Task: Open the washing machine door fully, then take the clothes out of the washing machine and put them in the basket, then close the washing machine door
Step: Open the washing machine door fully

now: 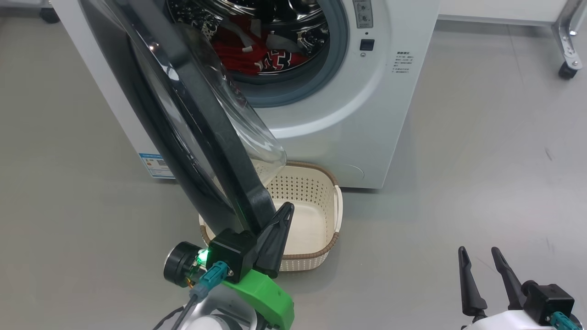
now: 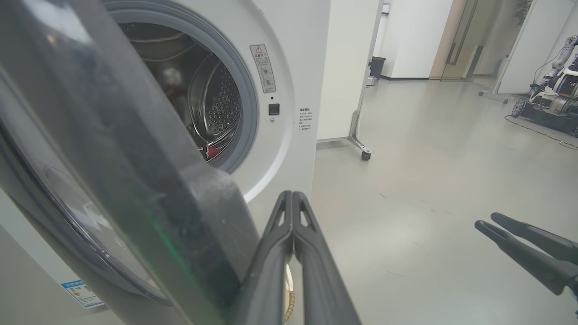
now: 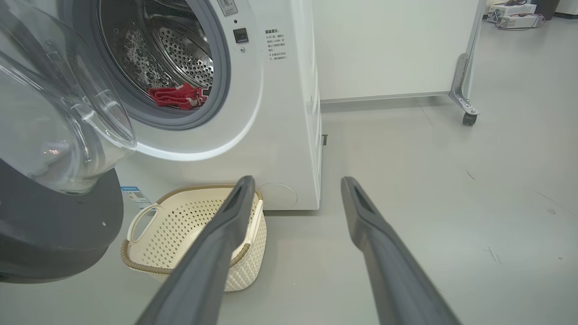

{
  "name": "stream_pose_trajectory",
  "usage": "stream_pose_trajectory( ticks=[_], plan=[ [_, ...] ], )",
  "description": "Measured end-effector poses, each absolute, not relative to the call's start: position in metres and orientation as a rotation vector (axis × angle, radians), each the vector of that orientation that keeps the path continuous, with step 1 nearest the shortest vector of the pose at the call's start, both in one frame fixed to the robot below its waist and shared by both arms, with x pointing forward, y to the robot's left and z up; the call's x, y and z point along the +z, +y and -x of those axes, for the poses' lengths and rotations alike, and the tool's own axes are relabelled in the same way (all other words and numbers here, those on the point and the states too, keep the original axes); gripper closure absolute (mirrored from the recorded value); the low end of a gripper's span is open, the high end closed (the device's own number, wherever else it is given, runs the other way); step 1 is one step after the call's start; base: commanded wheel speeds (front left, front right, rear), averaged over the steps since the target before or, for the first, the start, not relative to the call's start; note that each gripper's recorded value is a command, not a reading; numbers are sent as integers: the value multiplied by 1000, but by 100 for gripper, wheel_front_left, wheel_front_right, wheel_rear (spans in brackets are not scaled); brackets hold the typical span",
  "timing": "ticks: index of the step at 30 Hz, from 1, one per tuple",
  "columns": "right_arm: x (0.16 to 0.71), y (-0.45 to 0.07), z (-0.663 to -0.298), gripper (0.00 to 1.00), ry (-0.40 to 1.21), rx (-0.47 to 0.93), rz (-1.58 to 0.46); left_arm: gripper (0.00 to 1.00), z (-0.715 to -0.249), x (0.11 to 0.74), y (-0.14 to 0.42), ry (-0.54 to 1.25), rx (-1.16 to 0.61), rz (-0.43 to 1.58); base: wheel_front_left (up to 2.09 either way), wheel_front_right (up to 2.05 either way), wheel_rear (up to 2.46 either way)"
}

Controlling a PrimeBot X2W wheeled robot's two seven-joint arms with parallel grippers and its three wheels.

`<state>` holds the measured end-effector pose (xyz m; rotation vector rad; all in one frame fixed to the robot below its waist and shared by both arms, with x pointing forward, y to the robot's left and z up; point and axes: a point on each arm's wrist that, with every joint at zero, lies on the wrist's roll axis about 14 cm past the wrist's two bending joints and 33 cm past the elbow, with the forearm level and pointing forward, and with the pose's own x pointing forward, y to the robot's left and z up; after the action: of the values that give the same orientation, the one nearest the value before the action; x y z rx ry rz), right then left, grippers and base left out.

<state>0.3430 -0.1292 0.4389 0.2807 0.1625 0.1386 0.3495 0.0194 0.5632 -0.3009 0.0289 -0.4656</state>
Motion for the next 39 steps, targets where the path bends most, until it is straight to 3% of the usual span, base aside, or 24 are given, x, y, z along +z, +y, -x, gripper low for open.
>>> stream_pose_trajectory(
  ticks=[39],
  plan=[
    [432,-70,-371,0,194,335,-264,100,-335,548,96,9,-165,261,0,0,0]
  ],
)
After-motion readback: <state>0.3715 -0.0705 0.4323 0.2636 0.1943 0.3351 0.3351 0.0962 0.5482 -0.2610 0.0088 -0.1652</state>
